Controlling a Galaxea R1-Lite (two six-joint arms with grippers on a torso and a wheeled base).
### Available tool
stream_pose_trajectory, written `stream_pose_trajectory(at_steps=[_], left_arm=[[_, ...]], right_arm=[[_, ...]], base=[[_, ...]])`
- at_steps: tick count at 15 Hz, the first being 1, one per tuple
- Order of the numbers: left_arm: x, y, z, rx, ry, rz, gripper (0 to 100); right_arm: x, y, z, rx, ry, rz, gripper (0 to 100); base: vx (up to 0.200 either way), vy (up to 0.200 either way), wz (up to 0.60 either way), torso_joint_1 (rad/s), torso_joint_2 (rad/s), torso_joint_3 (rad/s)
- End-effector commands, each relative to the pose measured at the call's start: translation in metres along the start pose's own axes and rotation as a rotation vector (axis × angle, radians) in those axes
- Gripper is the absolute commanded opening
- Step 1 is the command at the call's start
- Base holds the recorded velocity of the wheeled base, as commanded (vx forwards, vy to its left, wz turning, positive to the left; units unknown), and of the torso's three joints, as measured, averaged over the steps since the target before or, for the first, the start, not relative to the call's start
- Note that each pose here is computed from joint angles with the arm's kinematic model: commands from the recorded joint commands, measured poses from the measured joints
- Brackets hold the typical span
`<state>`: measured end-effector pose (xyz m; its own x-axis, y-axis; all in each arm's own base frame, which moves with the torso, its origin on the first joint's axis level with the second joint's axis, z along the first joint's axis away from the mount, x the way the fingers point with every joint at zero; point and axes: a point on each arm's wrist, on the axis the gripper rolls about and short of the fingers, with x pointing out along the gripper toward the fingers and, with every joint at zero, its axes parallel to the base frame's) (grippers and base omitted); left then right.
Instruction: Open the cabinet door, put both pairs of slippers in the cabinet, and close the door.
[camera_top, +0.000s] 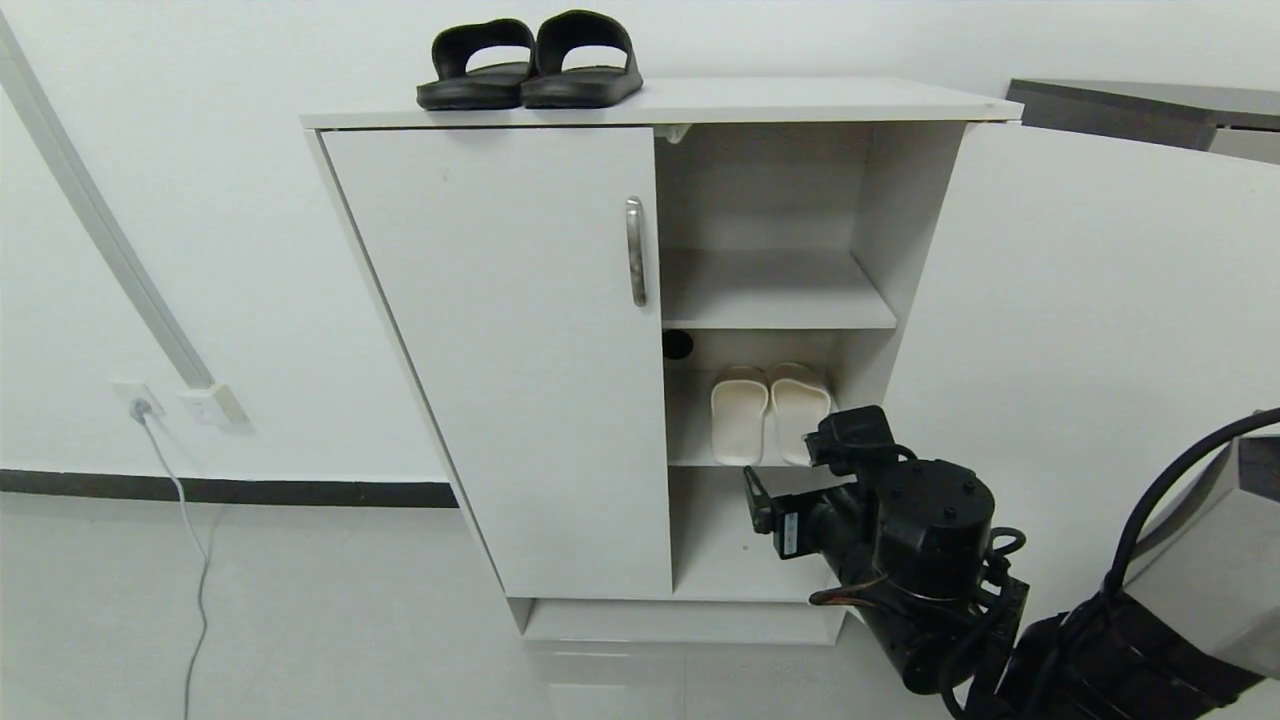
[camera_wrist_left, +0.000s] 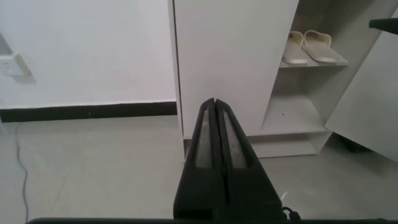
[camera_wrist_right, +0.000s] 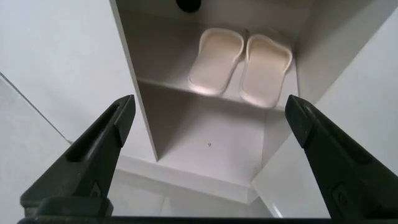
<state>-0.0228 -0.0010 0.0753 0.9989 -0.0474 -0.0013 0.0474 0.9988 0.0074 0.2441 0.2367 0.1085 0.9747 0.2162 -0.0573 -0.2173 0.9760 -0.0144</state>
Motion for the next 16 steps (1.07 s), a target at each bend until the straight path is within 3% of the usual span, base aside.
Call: stream_pose_trajectory(at_steps=[1,14,16], left_arm=[[0.0001,0.0000,0.0000,0.000,0.002,0.000,0],[0.0001,0.0000,0.0000,-0.001,0.002,0.001,0],[0.0001,0.0001,0.0000,-0.003,0.002,0.003,0]], right_arm=[[0.0003,0.0002,-0.0013,-0.003,0.003,0.000,100],[-0.0025,-0.0017,-0.0035,-0.008,-0.001,0.000,100],[-0.0026,-0.0018,-0.0042,-0.009,0.000,-0.002,100]], base=[[0.000,0.200,0.00,-0.007,0.00,0.012],[0.000,0.200,0.00,0.003,0.00,0.003],[0.000,0.000,0.00,0.000,0.00,0.000]])
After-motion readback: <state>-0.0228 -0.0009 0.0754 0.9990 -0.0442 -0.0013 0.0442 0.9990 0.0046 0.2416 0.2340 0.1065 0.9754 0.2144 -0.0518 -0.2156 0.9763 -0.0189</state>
